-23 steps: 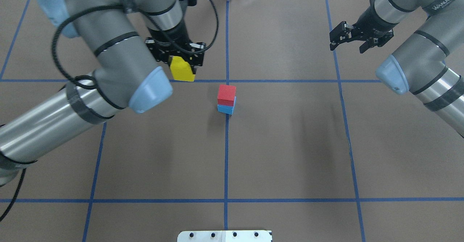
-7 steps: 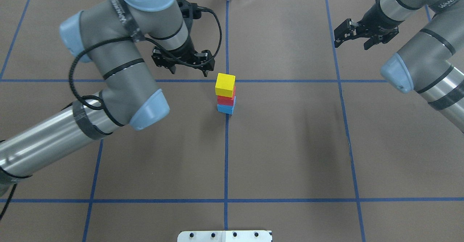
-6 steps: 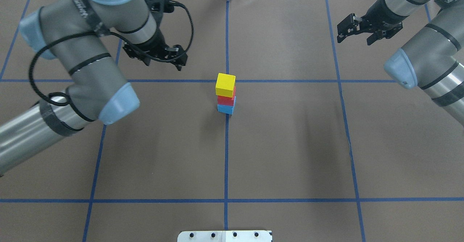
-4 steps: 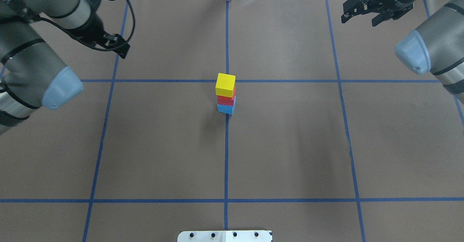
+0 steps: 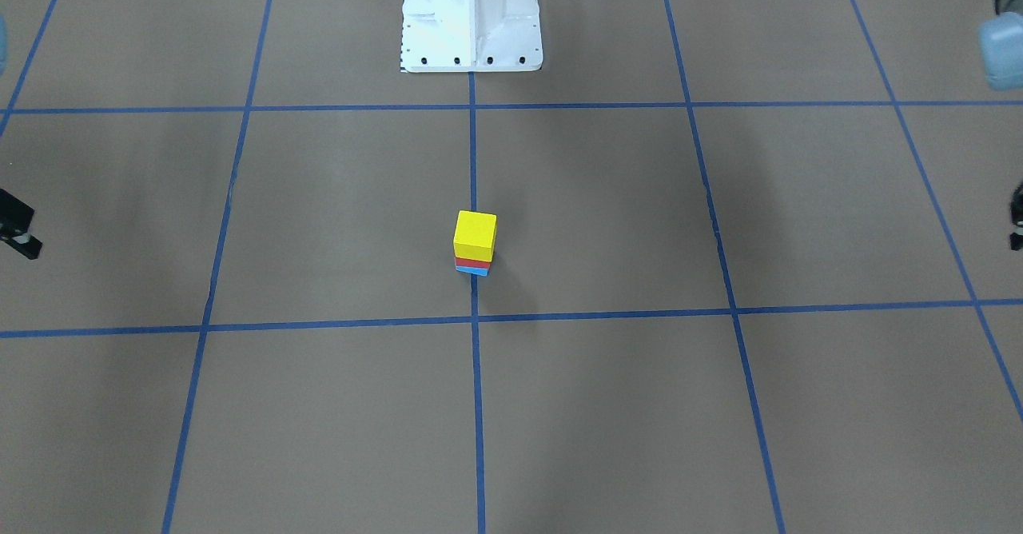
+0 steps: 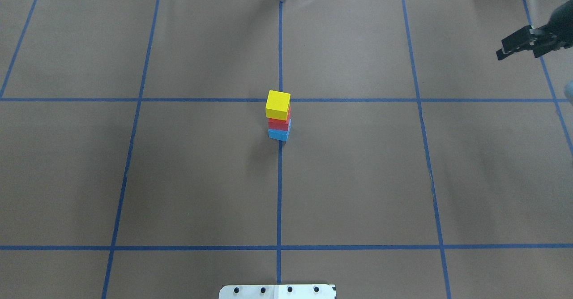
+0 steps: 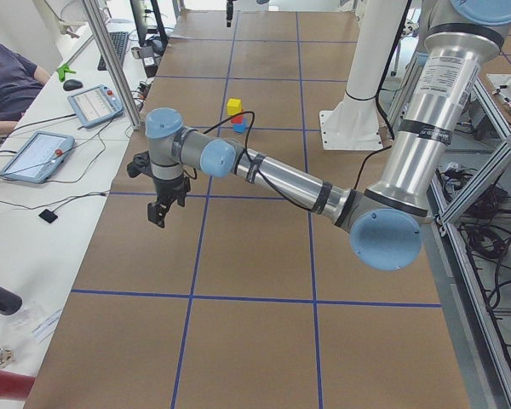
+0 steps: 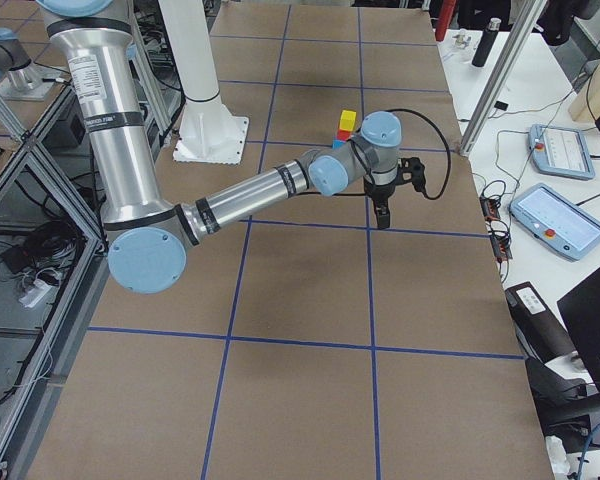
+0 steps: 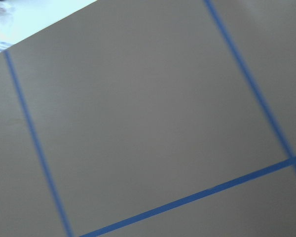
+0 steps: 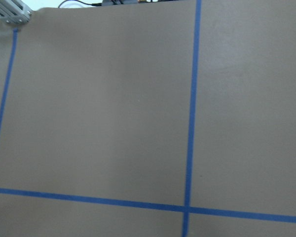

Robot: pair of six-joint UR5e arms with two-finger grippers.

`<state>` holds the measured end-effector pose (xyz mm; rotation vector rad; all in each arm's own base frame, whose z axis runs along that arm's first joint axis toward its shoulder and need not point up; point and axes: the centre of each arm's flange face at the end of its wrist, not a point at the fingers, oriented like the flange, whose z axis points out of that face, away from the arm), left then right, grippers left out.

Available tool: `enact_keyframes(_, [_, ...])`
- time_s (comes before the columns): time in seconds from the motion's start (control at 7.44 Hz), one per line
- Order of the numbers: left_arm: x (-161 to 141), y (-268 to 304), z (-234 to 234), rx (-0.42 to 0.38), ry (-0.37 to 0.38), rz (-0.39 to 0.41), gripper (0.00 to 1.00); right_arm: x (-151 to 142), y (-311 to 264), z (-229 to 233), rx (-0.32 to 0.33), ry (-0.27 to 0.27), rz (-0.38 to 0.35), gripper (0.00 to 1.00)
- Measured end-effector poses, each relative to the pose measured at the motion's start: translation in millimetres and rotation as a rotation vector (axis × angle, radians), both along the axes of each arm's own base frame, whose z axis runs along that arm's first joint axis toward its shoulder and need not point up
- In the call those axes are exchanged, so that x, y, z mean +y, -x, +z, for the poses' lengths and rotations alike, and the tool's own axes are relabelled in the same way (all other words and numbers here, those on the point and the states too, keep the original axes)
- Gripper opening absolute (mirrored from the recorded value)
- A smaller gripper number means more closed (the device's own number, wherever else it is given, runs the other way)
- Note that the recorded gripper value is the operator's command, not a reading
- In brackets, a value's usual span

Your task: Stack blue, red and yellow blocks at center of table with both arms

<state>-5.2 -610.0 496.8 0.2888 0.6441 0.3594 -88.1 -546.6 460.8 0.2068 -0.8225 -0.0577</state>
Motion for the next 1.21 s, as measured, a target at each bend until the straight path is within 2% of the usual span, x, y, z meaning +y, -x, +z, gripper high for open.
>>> enact_keyframes(0.13, [18.0, 46.2, 40.3, 0.041, 0.008, 0.013, 1.00, 26.9, -39.7, 51.5, 0.029, 0.033, -0.003, 0.99])
enact_keyframes(0.27, [42.8, 73.0, 76.9, 0.082, 0.018, 0.019, 1.00, 56.1, -79.3, 94.8, 0.032, 0.080, 0.015, 0.99])
enact_keyframes(0.54, [81.7, 84.6, 142.0, 0.104, 0.066, 0.018, 1.00, 105.1, -136.8, 148.8, 0.014, 0.129, 0.049, 1.00])
enact_keyframes(0.81, [88.9, 84.2, 149.6, 0.116, 0.108, -0.046, 1.00, 127.7, -151.7, 170.1, 0.008, 0.166, 0.063, 0.99])
enact_keyframes(0.94, [90.1, 83.6, 145.1, 0.127, 0.136, -0.088, 1.00, 130.7, -157.9, 173.1, 0.007, 0.185, 0.076, 0.99])
enact_keyframes(1.21, [92.4, 79.5, 133.3, 0.134, 0.151, -0.122, 1.00, 134.6, -169.6, 177.1, 0.004, 0.233, 0.097, 0.99])
